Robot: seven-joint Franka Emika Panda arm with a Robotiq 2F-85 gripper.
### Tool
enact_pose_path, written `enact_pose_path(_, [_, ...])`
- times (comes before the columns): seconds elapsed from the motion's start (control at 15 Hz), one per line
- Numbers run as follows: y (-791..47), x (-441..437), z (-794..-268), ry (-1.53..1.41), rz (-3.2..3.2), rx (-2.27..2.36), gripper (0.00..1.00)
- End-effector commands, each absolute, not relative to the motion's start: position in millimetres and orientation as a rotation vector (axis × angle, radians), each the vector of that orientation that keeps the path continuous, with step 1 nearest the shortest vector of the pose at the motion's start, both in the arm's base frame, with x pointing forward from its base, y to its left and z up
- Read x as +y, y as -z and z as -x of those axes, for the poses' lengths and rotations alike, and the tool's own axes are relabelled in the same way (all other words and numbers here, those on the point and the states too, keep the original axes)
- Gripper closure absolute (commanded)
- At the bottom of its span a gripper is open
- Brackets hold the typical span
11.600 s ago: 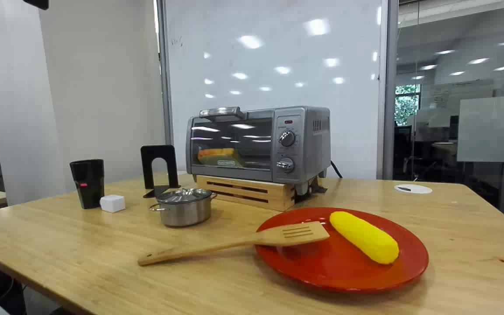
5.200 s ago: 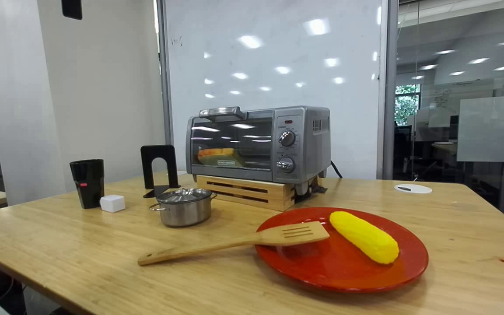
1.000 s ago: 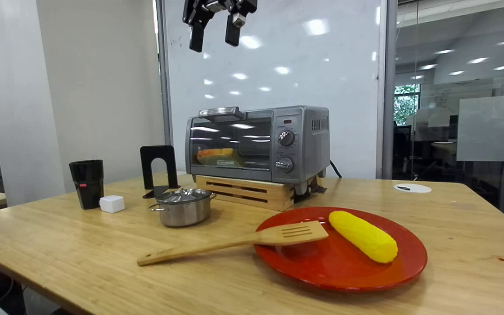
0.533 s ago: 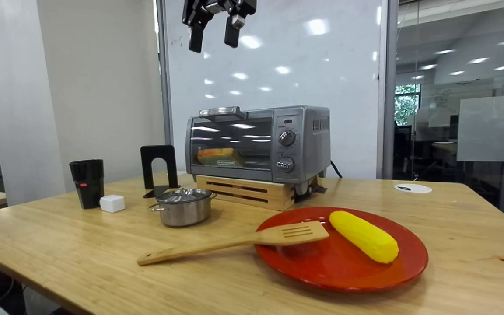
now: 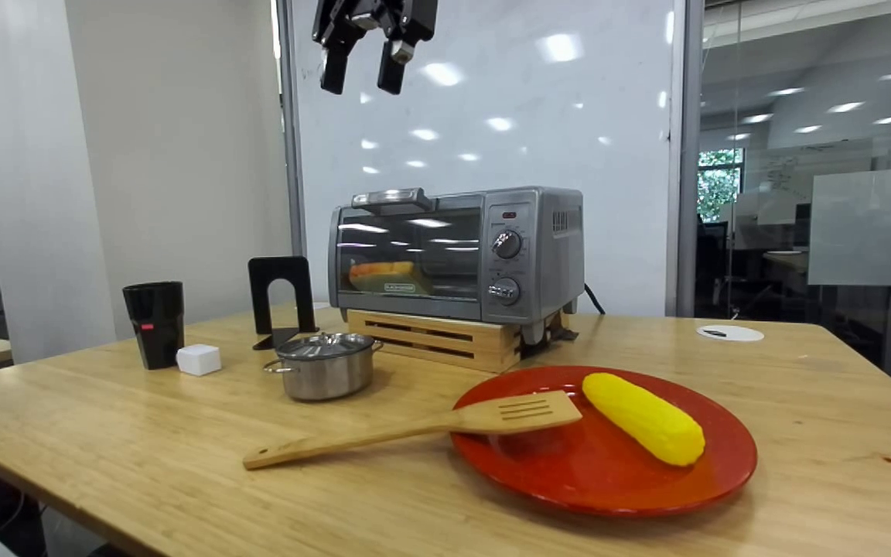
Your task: Turn the top knob on the microwave to the left
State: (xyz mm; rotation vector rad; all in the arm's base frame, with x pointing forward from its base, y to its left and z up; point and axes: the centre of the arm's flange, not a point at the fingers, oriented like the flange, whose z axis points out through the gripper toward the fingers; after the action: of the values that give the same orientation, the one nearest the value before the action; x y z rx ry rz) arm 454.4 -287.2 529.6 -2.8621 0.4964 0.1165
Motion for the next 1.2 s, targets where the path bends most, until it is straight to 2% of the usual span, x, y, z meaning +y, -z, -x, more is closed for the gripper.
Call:
enact_pose_path(0.0, [-528,-285,-452,-0.145,2.796,0.518,0.00])
enact_pose_path(0.6, [-526,-283,-449,-0.197,2.783,0.644,0.00])
enact_pose_path(0.67, [-527,-287,-451,-0.255,2.841,0.446,0.00])
enact_pose_path(1.13, [-527,-289,-458,-0.330,2.989,-0.014,0.00])
